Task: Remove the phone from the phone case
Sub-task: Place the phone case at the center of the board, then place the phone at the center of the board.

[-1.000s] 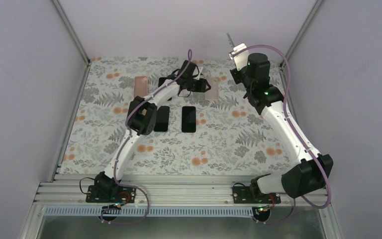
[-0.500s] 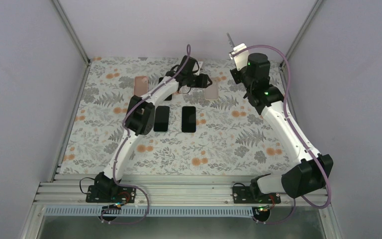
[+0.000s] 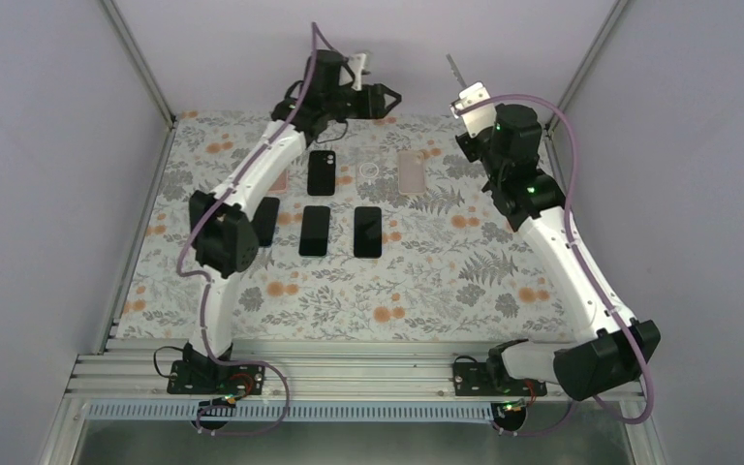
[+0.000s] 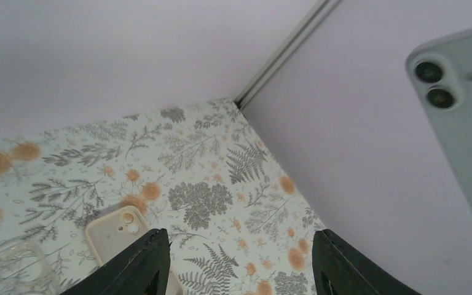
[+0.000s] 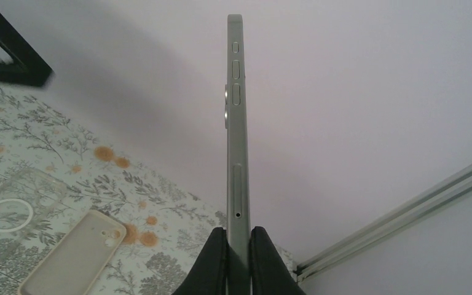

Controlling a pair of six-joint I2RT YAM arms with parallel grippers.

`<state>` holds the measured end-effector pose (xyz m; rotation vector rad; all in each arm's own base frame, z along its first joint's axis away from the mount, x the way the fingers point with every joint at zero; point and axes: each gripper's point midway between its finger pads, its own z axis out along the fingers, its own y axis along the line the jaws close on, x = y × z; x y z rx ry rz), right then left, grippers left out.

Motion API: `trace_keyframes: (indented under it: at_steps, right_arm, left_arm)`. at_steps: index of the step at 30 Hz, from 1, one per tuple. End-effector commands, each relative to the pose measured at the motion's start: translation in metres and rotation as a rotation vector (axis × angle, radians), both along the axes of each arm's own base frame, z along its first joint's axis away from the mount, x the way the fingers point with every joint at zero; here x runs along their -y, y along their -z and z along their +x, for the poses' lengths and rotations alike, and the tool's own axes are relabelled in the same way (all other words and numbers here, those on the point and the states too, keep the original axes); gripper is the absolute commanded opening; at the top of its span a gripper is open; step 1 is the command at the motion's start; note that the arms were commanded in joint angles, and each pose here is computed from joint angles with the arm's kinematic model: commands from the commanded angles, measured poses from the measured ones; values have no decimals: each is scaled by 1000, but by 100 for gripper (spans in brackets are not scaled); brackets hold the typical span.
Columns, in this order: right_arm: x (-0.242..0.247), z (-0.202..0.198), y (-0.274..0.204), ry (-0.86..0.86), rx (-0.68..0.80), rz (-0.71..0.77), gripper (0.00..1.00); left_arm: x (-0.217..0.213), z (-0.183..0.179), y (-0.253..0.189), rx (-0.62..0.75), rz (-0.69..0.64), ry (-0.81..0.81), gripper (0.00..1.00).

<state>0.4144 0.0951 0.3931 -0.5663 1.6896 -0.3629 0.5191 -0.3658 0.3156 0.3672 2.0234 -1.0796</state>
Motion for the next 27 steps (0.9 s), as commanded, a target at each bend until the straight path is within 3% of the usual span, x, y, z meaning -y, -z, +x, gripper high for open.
trace_keyframes:
  at_steps: [1,10,15,23,27]
  right_arm:
    - [6,-12,-61,-3,178,-55,4]
    - [2,-17,-63,89,252,-239,4]
    - [-1,-17,-52,181,306,-348,4]
    - [-30,-25,-31,173,354,-446,4]
    - [-45,-30,-16,142,361,-498,4]
  left_arm:
    - [-34,-13,-43,13,-94,12,58]
    - [-78,-56,-107,79,-222,77,58]
    - [-88,-69,-106,16,-295,120,59]
    - [-85,-81,-90,-62,-375,158,62]
    - [-79,-84,-77,-114,-406,183,74]
